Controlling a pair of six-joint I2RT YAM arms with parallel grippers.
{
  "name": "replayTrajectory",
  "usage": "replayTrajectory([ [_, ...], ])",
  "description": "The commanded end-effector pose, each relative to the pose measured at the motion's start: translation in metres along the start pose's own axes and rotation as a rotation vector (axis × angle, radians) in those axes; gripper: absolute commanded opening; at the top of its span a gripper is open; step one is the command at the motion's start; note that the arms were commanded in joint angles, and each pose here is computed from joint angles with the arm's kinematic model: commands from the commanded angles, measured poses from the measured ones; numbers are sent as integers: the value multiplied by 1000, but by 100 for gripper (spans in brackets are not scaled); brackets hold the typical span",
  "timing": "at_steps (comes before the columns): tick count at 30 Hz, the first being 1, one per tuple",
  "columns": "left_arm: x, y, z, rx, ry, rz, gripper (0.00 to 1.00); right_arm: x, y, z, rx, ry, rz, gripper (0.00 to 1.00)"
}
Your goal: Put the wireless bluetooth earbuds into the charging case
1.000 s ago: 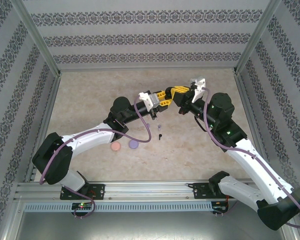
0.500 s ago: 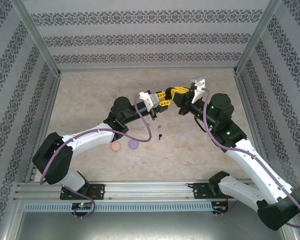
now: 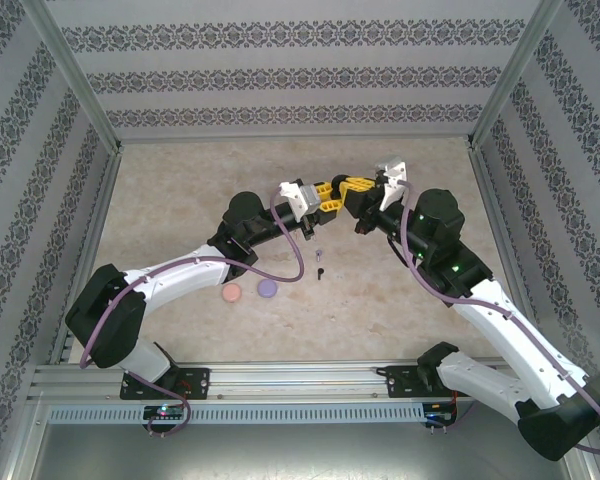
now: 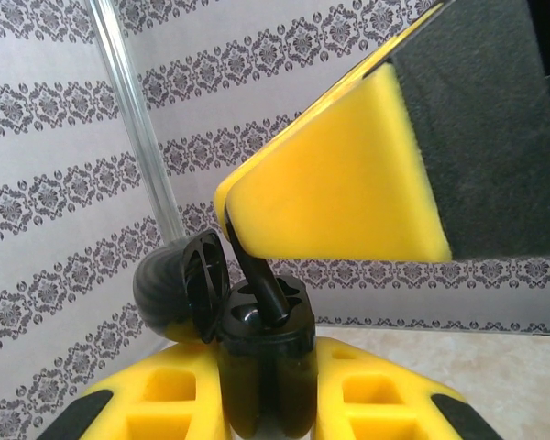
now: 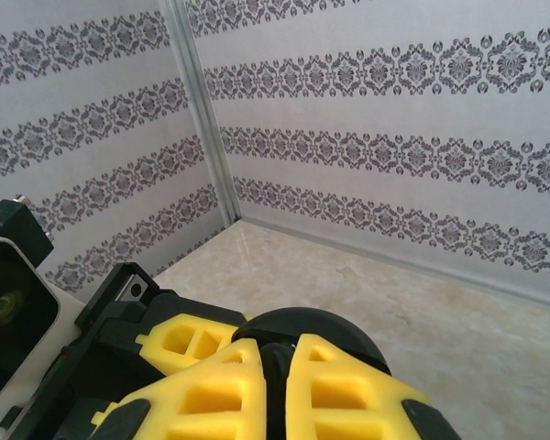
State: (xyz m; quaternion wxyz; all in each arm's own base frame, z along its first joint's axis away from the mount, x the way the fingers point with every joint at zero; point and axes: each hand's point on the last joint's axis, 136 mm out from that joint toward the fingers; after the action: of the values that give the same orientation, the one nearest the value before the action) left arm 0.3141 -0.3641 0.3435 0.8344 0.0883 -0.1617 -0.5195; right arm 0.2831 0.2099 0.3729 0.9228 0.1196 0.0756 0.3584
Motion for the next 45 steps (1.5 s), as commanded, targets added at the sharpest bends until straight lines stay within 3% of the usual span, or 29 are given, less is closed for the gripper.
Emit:
replayTrajectory([
  [1, 2, 14, 40, 40, -114, 29, 0, 2, -3, -32, -32, 118, -24, 5],
  [13, 2, 15, 42, 31, -114, 31, 0, 9, 2, -55, -293, 222, -134, 2],
  [19, 2, 16, 42, 20, -112, 37, 0, 11, 0, -63, -232, 238, -152, 3],
  [26, 1, 18, 39, -2, -113, 54, 0, 12, -6, -72, -155, 273, -186, 20],
  [37, -4, 27, 20, -56, -122, 142, 0, 15, -16, -73, -2, 282, -240, 38],
  [45, -6, 28, 9, -82, -109, 164, 0, 15, -20, -66, 120, 275, -269, 59],
])
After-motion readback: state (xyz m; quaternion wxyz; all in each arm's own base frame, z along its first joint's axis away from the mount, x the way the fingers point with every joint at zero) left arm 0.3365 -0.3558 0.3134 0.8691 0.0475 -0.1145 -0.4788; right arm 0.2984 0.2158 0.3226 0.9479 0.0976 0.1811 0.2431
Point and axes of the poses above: each hand's point on the last joint's axis, 136 mm out from that joint toward the fingers, its own x axis out along the fingers, its own y axis along the line the jaws close on, z = x × y, and after that the axes turned 5 degrees about x, right-handed
